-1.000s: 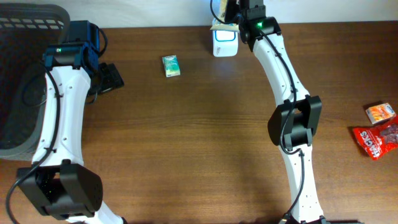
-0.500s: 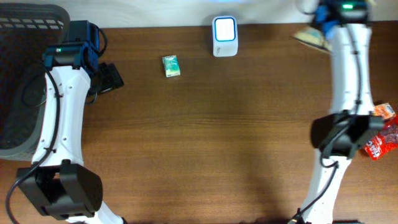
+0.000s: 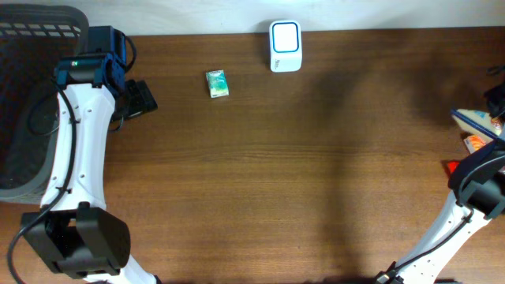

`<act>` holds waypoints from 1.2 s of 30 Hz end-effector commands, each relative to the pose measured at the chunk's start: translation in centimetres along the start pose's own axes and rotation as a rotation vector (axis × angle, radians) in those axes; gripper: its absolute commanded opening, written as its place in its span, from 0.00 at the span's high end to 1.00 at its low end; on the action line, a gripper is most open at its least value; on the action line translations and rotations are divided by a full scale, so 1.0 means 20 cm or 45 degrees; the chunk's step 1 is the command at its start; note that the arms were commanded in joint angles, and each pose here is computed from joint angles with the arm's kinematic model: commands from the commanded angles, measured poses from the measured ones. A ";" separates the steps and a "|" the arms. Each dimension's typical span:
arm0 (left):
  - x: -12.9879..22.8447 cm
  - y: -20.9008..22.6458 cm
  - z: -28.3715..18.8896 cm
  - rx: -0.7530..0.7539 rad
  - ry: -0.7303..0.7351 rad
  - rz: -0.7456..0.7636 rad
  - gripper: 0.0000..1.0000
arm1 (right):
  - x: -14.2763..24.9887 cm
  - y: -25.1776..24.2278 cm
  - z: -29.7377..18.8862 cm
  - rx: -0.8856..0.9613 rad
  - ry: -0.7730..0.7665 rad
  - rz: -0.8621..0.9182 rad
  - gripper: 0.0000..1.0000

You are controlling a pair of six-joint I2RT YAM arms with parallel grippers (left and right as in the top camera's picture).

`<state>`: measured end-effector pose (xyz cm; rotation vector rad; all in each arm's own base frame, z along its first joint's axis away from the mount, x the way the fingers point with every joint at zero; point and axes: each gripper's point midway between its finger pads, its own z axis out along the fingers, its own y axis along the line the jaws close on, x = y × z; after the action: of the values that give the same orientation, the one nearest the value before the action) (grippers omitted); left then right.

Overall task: Scan the item barcode
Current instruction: 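Carry the cream bag right and drop it on the red bag, then reach the left gripper over the green Kleenex pack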

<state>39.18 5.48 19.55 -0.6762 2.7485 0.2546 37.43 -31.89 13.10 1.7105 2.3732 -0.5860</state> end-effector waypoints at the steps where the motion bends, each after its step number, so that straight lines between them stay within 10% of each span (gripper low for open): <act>1: -0.01 0.00 -0.02 0.014 -0.011 -0.022 0.01 | 0.01 0.02 0.03 -0.012 0.013 -0.043 0.19; 3: -0.01 0.00 -0.02 0.014 -0.011 -0.022 0.01 | 0.01 0.04 0.02 -0.043 0.011 -0.118 0.01; 21: -0.01 0.00 -0.02 0.014 -0.011 -0.022 0.01 | 0.10 -0.08 -0.85 -0.559 -0.045 -0.121 0.01; 36: -0.03 -0.04 -0.02 0.055 -0.027 -0.029 0.01 | 0.29 -0.06 -0.93 -0.665 0.102 -0.277 0.02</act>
<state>39.88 5.50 19.75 -0.6747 2.7195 0.2434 36.04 -20.12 28.27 1.3006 2.4714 0.0668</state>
